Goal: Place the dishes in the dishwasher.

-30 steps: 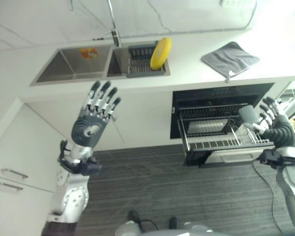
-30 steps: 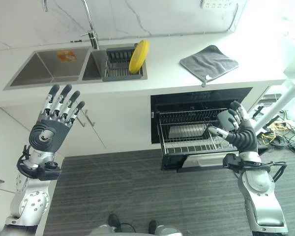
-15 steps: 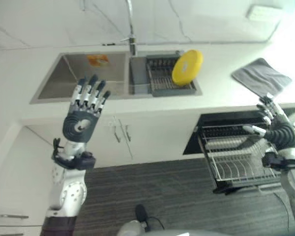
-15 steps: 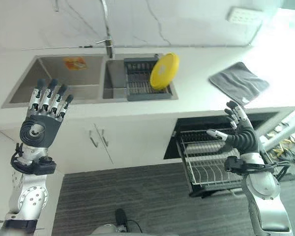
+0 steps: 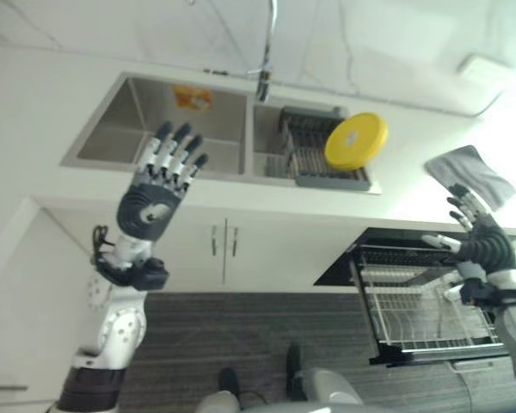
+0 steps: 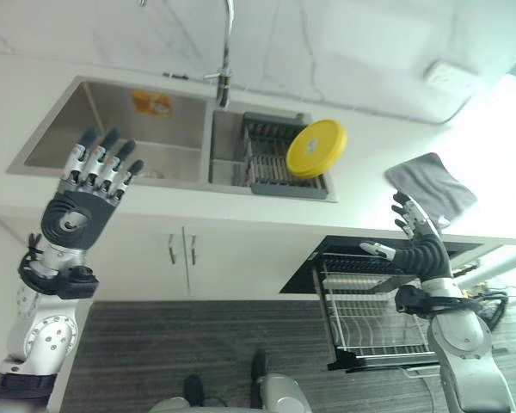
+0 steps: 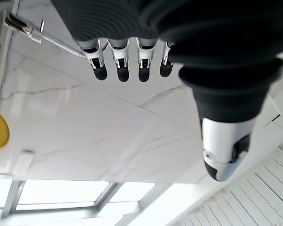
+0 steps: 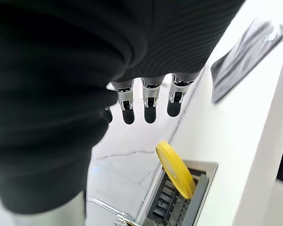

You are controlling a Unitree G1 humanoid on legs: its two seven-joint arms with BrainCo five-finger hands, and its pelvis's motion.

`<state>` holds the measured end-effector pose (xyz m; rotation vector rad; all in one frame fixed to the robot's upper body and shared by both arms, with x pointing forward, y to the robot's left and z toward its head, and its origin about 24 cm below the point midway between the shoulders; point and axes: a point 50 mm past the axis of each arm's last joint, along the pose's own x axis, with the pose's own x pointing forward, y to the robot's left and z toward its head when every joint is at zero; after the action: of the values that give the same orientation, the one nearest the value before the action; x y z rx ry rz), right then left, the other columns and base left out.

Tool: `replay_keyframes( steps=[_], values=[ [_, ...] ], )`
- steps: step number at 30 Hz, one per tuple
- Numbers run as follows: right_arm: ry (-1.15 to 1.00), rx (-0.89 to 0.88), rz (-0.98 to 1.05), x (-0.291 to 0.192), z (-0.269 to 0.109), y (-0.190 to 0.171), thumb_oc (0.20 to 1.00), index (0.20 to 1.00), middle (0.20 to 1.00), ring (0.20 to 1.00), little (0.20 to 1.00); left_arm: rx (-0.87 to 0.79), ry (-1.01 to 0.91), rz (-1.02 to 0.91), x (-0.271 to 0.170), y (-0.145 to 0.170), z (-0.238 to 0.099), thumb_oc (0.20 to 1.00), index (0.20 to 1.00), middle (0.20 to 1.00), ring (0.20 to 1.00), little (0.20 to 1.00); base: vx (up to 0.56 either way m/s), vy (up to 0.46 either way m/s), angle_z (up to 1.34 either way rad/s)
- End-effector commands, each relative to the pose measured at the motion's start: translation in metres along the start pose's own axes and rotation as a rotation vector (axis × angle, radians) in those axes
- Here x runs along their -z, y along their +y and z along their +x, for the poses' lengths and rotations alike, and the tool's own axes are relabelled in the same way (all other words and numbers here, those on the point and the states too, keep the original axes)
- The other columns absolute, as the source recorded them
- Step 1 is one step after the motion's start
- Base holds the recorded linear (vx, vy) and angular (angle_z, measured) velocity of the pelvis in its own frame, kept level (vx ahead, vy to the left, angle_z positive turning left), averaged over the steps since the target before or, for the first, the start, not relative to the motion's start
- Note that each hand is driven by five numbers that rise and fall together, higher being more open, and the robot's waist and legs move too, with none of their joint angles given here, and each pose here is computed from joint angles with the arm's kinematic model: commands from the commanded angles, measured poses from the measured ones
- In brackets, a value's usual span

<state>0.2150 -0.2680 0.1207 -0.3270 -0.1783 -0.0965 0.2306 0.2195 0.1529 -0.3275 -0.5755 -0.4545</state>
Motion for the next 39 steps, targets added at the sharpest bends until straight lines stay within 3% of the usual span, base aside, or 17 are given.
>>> replay_keyframes(
  steps=[1,8,19,20,39],
  values=[
    [-0.144,0.062,-0.061,-0.03,0.019,-0.016,1.0,1.0,1.0,1.0,1.0,0.083,-0.109,0.014,-0.018,-0.015,0.011,1.0,1.0,1.0,1.0,1.0,0.24,-0.151,0.37],
    [-0.091,0.053,-0.057,-0.024,0.02,-0.004,1.0,1.0,1.0,1.0,1.0,0.071,-0.091,-0.045,-0.013,-0.018,0.004,1.0,1.0,1.0,1.0,1.0,0.09,-0.031,0.0],
    [-0.117,0.072,-0.019,-0.028,0.017,-0.002,1.0,1.0,1.0,1.0,1.0,0.02,-0.058,0.117,-0.016,-0.015,0.001,1.0,1.0,1.0,1.0,1.0,-0.01,-0.025,-0.06],
    [-0.119,-0.095,0.366,-0.015,0.012,0.05,1.0,1.0,1.0,1.0,1.0,-0.458,0.151,0.233,0.017,0.008,-0.027,1.0,1.0,1.0,1.0,1.0,-0.04,-0.061,0.0],
    [-0.15,-0.094,0.303,-0.018,0.008,0.05,1.0,1.0,1.0,1.0,1.0,-0.427,0.136,0.286,0.012,0.008,-0.02,1.0,1.0,1.0,1.0,1.0,-0.02,-0.071,0.02]
  ],
)
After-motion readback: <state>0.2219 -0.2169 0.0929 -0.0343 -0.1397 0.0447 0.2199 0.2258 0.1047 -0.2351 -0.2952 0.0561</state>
